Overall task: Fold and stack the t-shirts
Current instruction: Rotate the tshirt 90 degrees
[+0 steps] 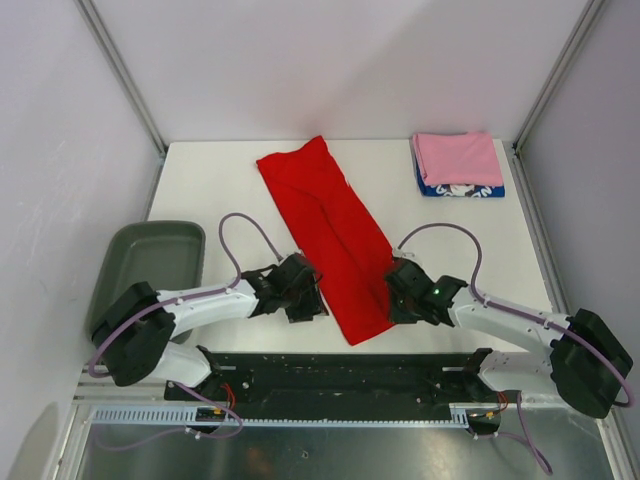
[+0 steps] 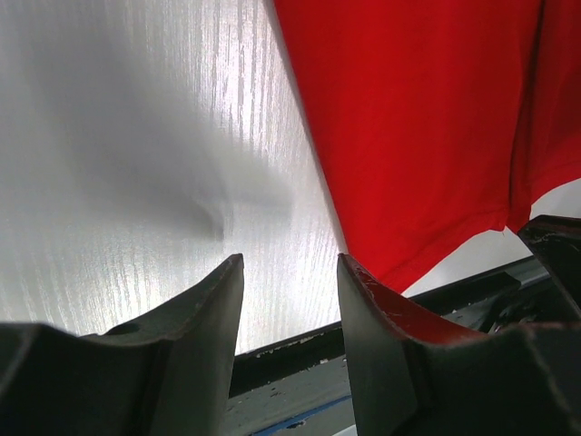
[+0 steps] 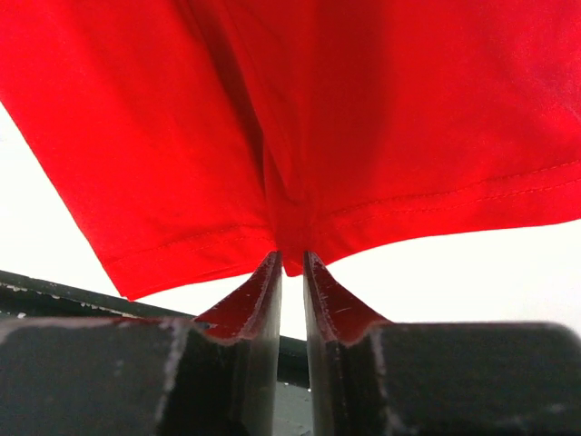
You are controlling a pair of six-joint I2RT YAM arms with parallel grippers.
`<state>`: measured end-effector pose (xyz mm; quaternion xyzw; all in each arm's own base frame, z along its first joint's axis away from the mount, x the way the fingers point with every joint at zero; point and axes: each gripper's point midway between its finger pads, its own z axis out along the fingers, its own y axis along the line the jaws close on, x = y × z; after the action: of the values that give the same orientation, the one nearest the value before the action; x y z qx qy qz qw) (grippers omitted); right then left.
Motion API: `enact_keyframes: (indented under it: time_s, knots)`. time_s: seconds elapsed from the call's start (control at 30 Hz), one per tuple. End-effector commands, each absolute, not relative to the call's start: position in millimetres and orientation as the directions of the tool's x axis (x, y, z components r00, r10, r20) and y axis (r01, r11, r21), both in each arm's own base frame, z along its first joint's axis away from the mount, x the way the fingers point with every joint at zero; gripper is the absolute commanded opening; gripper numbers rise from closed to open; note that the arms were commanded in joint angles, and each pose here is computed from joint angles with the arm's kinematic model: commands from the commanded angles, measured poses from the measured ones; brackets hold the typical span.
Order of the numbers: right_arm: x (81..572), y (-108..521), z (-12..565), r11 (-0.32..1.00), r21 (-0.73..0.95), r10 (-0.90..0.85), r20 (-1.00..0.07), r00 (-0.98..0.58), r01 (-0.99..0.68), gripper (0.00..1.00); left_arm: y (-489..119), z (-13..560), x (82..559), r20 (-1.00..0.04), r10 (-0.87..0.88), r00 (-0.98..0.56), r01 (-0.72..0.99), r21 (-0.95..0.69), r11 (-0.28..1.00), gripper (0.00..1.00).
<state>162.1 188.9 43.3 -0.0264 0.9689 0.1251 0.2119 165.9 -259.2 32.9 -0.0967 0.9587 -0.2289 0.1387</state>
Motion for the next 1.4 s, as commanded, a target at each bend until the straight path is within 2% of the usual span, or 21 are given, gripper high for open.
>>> enact_keyframes:
  time_s: [0.0,0.33,0.87,0.93,1.0,1.07,1.23,1.37]
  knots:
    - [165.8,187.9,41.1,0.971,0.224,0.024,-0.442,-0.897,-0.084,0.17,-265.5,39.6,166.0,-0.225,-0.258,-0.94,-0.115,-0.503,0.857,0.5]
    - [161.1,190.2,42.4,0.966,0.243,0.027,-0.437,-0.899,-0.089,0.01,-266.3,35.1,164.3,-0.212,-0.253,-0.944,-0.118,-0.5,0.858,0.5]
    - [150.9,199.5,47.7,0.955,0.27,0.009,-0.436,-0.9,-0.122,0.0,-270.9,32.8,164.4,-0.204,-0.239,-0.949,-0.107,-0.505,0.857,0.5]
    - [151.4,197.2,49.1,0.957,0.265,0.016,-0.441,-0.897,-0.113,0.04,-270.8,32.5,164.4,-0.203,-0.238,-0.95,-0.107,-0.504,0.857,0.5]
    - [153.6,191.7,50.4,0.963,0.25,0.027,-0.454,-0.891,-0.098,0.17,-271.0,32.6,164.1,-0.202,-0.237,-0.95,-0.106,-0.506,0.856,0.5]
    - [156.7,186.4,52.3,0.968,0.238,0.039,-0.467,-0.883,-0.083,0.23,-270.9,32.7,163.9,-0.201,-0.238,-0.95,-0.107,-0.507,0.855,0.5]
    - [162.7,182.1,54.7,0.97,0.234,0.051,-0.485,-0.873,-0.073,0.31,-270.2,32.2,163.4,-0.202,-0.238,-0.95,-0.107,-0.507,0.856,0.5]
    - [167.3,185.1,46.5,0.972,0.221,0.037,-0.475,-0.879,-0.079,0.32,-270.3,30.5,162.8,-0.198,-0.236,-0.951,-0.107,-0.505,0.857,0.5]
